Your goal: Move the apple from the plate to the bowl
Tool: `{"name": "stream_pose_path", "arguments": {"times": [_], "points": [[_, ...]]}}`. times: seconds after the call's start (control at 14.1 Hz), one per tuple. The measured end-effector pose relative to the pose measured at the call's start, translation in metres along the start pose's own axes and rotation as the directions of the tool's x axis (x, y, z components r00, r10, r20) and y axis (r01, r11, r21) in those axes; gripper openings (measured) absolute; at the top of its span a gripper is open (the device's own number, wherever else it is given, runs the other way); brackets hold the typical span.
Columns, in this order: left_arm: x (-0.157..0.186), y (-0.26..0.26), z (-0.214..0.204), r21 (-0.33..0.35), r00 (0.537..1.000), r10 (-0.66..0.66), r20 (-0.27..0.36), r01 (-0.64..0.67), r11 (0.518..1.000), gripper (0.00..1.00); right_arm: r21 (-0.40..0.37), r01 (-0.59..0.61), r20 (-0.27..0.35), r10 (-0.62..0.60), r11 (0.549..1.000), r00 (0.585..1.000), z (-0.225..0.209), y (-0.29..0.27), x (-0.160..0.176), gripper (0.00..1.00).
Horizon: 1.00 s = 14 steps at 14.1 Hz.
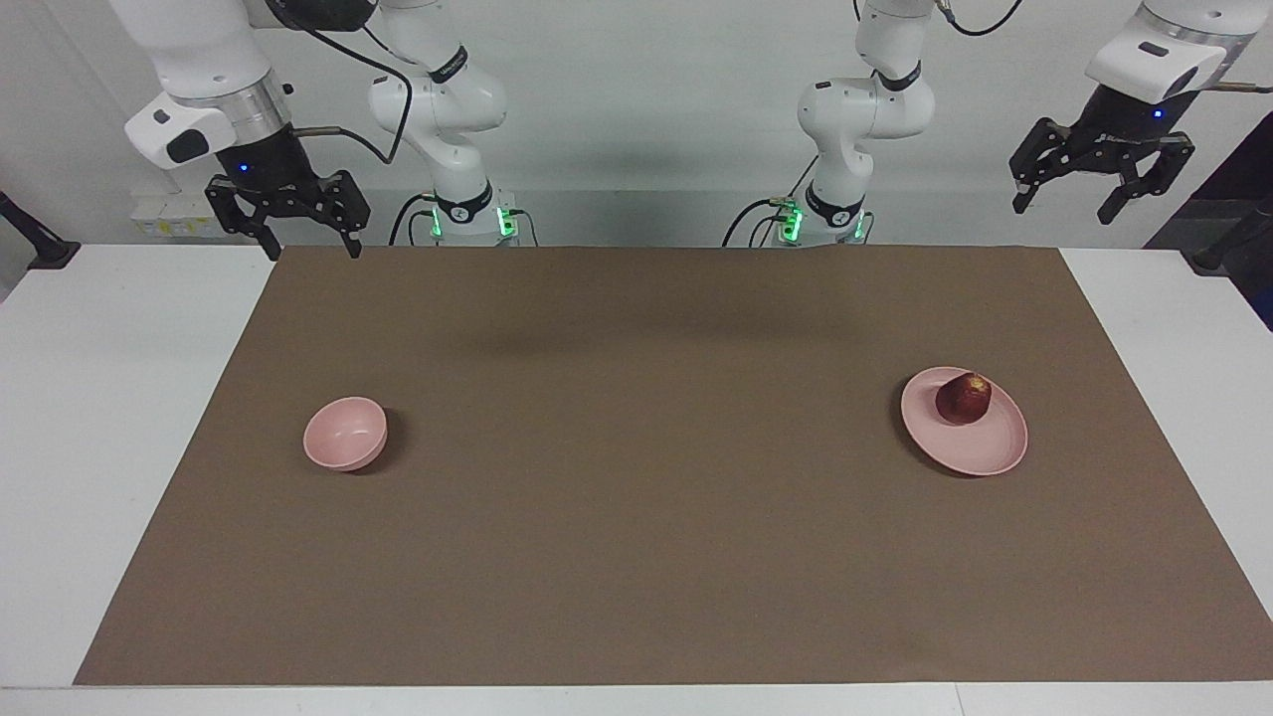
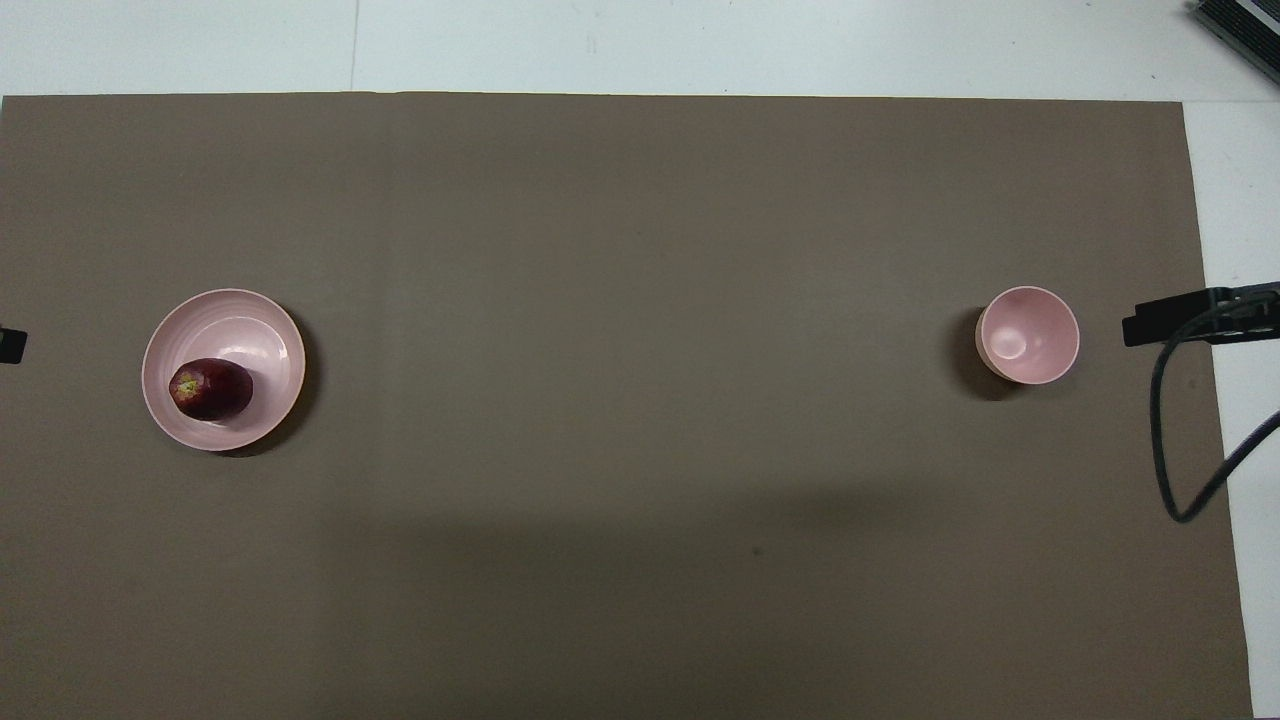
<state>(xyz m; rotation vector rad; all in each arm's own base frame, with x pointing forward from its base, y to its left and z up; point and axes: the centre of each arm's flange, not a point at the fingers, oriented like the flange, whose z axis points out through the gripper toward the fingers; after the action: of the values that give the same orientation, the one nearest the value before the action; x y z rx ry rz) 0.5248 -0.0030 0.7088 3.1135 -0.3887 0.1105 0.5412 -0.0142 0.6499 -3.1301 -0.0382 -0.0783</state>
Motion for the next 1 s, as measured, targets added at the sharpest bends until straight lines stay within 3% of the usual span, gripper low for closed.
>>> {"name": "stream_pose_path", "arguments": {"times": [0.43,1.0], "points": [[0.011,-0.012,0.041,0.005,1.000,-0.008,-0.018,0.009,1.000,1.00,0.000,0.000,0.000,0.000,1.000,1.000,0.000,0.000,0.000,1.00],[0.012,-0.039,0.150,0.002,1.000,-0.003,-0.002,0.003,1.000,1.00,0.000,0.000,0.000,0.000,1.000,1.000,0.000,0.000,0.000,1.00]]}}
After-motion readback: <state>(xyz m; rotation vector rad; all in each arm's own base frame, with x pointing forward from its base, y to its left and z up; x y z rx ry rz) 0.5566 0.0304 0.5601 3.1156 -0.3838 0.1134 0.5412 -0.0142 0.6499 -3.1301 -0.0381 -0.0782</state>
